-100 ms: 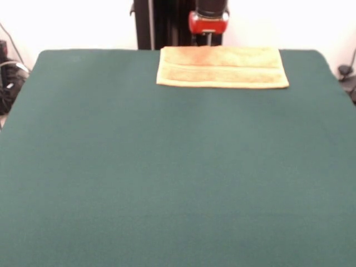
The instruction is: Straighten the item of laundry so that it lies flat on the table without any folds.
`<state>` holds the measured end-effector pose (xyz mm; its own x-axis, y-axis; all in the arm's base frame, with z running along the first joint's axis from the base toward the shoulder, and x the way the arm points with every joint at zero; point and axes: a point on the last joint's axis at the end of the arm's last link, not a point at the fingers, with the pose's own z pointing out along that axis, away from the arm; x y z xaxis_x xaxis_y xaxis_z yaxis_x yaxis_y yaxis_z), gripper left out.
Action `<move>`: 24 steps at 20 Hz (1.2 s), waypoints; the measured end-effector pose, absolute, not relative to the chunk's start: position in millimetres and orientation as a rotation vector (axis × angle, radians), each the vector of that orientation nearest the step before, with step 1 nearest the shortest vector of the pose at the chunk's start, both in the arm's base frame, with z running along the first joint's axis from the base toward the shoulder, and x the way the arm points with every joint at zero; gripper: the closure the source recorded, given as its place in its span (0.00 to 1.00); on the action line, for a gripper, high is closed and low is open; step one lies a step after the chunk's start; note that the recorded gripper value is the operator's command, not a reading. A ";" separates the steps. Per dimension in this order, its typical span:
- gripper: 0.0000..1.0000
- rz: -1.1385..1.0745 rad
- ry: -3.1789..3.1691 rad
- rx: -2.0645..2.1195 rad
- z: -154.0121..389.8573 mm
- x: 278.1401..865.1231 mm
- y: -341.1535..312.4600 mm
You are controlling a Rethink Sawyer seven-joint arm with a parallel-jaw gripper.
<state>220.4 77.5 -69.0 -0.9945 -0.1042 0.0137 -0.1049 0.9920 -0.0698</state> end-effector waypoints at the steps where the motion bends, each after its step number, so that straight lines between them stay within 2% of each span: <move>1: 0.00 0.111 -3.126 0.164 -68.6 220.6 77.4; 24: 0.00 0.138 -3.134 0.121 -30.5 224.5 75.1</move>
